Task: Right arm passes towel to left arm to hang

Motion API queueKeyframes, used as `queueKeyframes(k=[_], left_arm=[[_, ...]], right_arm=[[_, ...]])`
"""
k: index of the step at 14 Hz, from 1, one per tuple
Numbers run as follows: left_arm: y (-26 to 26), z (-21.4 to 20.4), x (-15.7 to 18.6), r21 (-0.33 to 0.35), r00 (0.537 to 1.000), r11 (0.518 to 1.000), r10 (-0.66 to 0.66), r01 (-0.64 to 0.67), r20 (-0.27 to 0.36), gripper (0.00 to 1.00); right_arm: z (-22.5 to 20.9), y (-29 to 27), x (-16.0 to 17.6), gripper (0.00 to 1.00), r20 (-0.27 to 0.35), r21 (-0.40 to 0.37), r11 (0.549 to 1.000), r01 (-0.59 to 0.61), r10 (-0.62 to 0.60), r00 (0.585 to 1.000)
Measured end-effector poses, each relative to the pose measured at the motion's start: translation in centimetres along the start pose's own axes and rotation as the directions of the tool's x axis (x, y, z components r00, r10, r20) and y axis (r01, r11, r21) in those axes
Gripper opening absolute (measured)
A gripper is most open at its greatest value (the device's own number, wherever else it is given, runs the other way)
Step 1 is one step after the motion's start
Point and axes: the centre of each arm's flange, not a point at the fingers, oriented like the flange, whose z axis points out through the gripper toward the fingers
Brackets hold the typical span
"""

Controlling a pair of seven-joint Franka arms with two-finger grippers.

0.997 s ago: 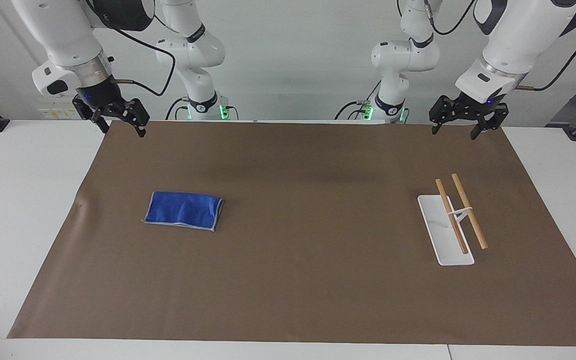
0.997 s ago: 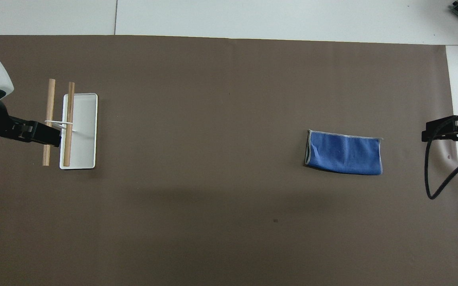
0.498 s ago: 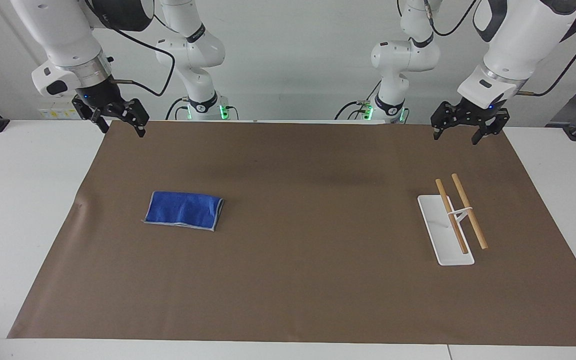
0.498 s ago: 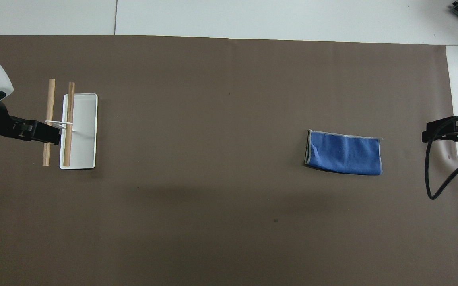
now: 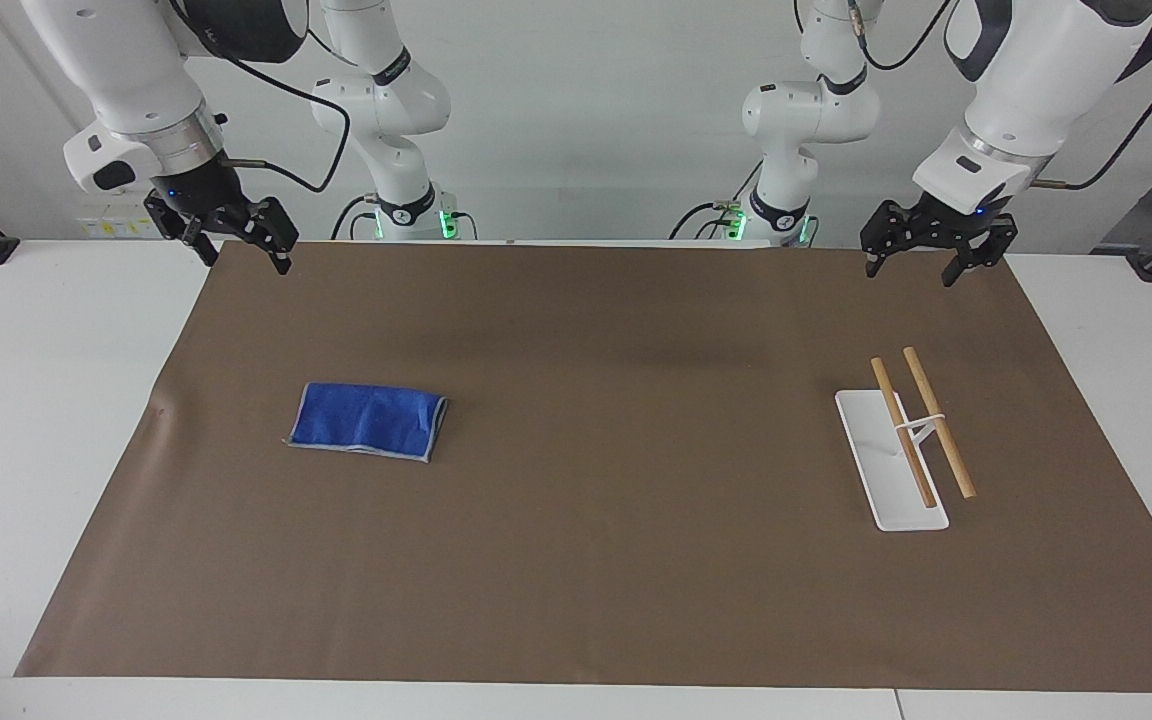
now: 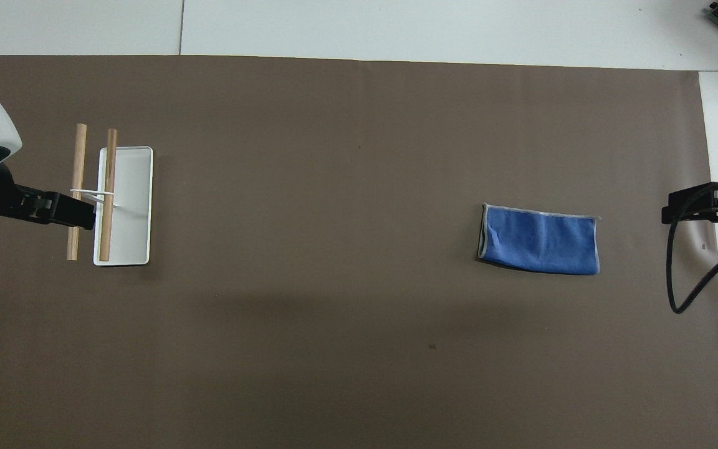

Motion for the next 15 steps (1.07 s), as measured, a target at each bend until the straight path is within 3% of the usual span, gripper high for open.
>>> queueKeyframes(k=[15], left_arm=[[0.49,0.22,-0.12,0.002,1.000,1.000,0.008,-0.008,-0.007,1.00]], right_arm=[[0.97,0.66,-0.32,1.00,0.019,0.000,1.000,-0.003,0.003,1.000]])
